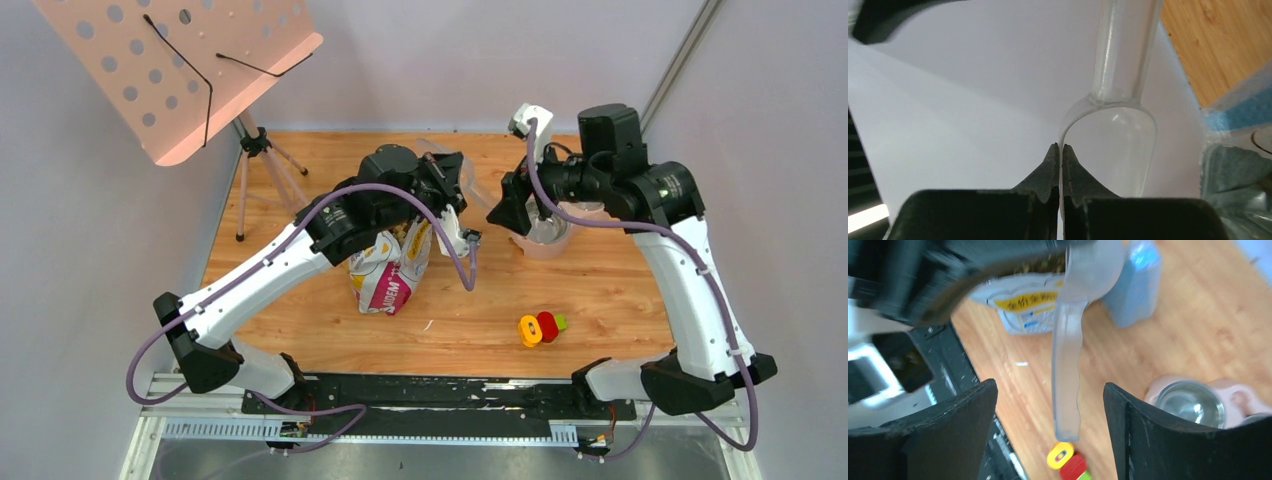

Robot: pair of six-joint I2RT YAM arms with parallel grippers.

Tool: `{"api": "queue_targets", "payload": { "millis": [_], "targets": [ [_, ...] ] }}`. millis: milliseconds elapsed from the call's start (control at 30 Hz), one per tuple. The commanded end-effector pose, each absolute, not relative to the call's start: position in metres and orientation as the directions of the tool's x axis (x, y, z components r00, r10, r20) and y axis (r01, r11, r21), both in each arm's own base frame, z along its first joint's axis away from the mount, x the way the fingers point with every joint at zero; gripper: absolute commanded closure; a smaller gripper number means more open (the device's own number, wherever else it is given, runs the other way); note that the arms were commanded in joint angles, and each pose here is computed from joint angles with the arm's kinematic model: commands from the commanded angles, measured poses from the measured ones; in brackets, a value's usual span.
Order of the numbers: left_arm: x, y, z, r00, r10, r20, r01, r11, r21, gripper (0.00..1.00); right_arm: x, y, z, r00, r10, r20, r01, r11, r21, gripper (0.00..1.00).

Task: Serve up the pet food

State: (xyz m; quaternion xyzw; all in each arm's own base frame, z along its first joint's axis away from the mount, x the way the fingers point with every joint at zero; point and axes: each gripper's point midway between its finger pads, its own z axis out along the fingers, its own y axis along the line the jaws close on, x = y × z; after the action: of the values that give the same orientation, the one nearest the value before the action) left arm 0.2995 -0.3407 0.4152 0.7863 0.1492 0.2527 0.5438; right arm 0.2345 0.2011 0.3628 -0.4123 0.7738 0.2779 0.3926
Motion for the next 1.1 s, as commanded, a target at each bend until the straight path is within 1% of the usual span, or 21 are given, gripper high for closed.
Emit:
{"api": "queue_targets", "payload": {
  "millis": [0,33,67,100,133,167,200,233,267,300,333,367,433,500,633,733,800,867,900,967,1067],
  "targets": [
    [0.315,-0.317,0.415,0.752,0.658,0.043,0.158,-0.242,0.957,1.0,0.251,0.198,0.436,-0.234,-0.278,-0.932,-0.822,0.569,0.036,0.17],
    [0.319,-0.313,0.417,0.733,0.68,0.008,0.186,-0.213,0.959,1.0,0.256,0.195,0.448,-0.226,-0.237,-0.945,-0.81,0.584,0.047,0.15],
    [0.321,-0.309,0.42,0.7,0.71,-0.072,0.251,-0.151,0.956,1.0,0.262,0.192,0.46,-0.229,-0.187,-0.955,-0.797,0.6,0.073,0.14],
    [0.323,-0.306,0.422,0.681,0.724,-0.112,0.283,-0.119,0.952,1.0,0.268,0.187,0.471,-0.239,-0.13,-0.962,-0.787,0.606,0.113,0.13],
    [0.324,-0.302,0.422,0.639,0.743,-0.199,0.355,-0.056,0.933,1.0,0.274,0.182,0.481,-0.253,-0.073,-0.965,-0.781,0.605,0.159,0.13],
    [0.324,-0.301,0.423,0.615,0.75,-0.245,0.391,-0.02,0.92,1.0,0.282,0.176,0.488,-0.281,-0.009,-0.96,-0.766,0.605,0.219,0.13],
    [0.324,-0.298,0.425,0.57,0.756,-0.322,0.449,0.041,0.893,1.0,0.292,0.169,0.494,-0.3,0.047,-0.953,-0.753,0.602,0.267,0.13],
    [0.326,-0.3,0.42,0.544,0.76,-0.356,0.483,0.063,0.873,1.0,0.3,0.163,0.497,-0.334,0.102,-0.937,-0.738,0.59,0.327,0.14],
    [0.325,-0.296,0.426,0.504,0.757,-0.416,0.518,0.12,0.847,1.0,0.311,0.153,0.5,-0.359,0.154,-0.92,-0.72,0.581,0.379,0.14],
    [0.326,-0.296,0.418,0.473,0.766,-0.435,0.551,0.128,0.825,1.0,0.315,0.148,0.504,-0.394,0.188,-0.9,-0.727,0.535,0.43,0.15],
    [0.324,-0.295,0.425,0.439,0.754,-0.489,0.572,0.185,0.799,1.0,0.319,0.146,0.506,-0.425,0.213,-0.88,-0.729,0.496,0.472,0.15],
    [0.323,-0.295,0.419,0.413,0.757,-0.506,0.6,0.192,0.776,1.0,0.324,0.145,0.508,-0.454,0.234,-0.86,-0.729,0.457,0.509,0.16],
    [0.317,-0.293,0.421,0.342,0.722,-0.602,0.662,0.27,0.7,1.0,0.325,0.148,0.507,-0.466,0.228,-0.855,-0.75,0.411,0.518,0.16],
    [0.314,-0.291,0.416,0.276,0.695,-0.664,0.704,0.324,0.632,1.0,0.323,0.15,0.505,-0.472,0.229,-0.851,-0.758,0.387,0.525,0.17],
    [0.305,-0.296,0.407,0.165,0.629,-0.76,0.776,0.393,0.494,1.0,0.311,0.154,0.498,-0.469,0.209,-0.858,-0.795,0.324,0.513,0.19],
    [0.303,-0.305,0.403,0.128,0.594,-0.794,0.81,0.4,0.43,1.0,0.305,0.158,0.493,-0.492,0.2,-0.847,-0.801,0.276,0.531,0.2],
    [0.303,-0.311,0.401,0.121,0.581,-0.805,0.822,0.396,0.41,1.0,0.305,0.16,0.49,-0.511,0.19,-0.838,-0.798,0.258,0.545,0.24],
    [0.307,-0.317,0.399,0.102,0.566,-0.818,0.829,0.406,0.384,1.0,0.309,0.162,0.486,-0.509,0.198,-0.838,-0.788,0.284,0.546,0.3],
    [0.308,-0.319,0.401,0.086,0.546,-0.833,0.834,0.418,0.36,1.0,0.314,0.162,0.481,-0.503,0.213,-0.837,-0.773,0.321,0.547,0.32],
    [0.312,-0.324,0.4,0.071,0.528,-0.846,0.846,0.417,0.332,1.0,0.318,0.162,0.474,-0.488,0.238,-0.84,-0.752,0.373,0.543,0.32],
    [0.317,-0.336,0.399,0.071,0.519,-0.851,0.859,0.402,0.317,1.0,0.317,0.166,0.467,-0.503,0.235,-0.832,-0.745,0.371,0.555,0.34]
  ]
}}
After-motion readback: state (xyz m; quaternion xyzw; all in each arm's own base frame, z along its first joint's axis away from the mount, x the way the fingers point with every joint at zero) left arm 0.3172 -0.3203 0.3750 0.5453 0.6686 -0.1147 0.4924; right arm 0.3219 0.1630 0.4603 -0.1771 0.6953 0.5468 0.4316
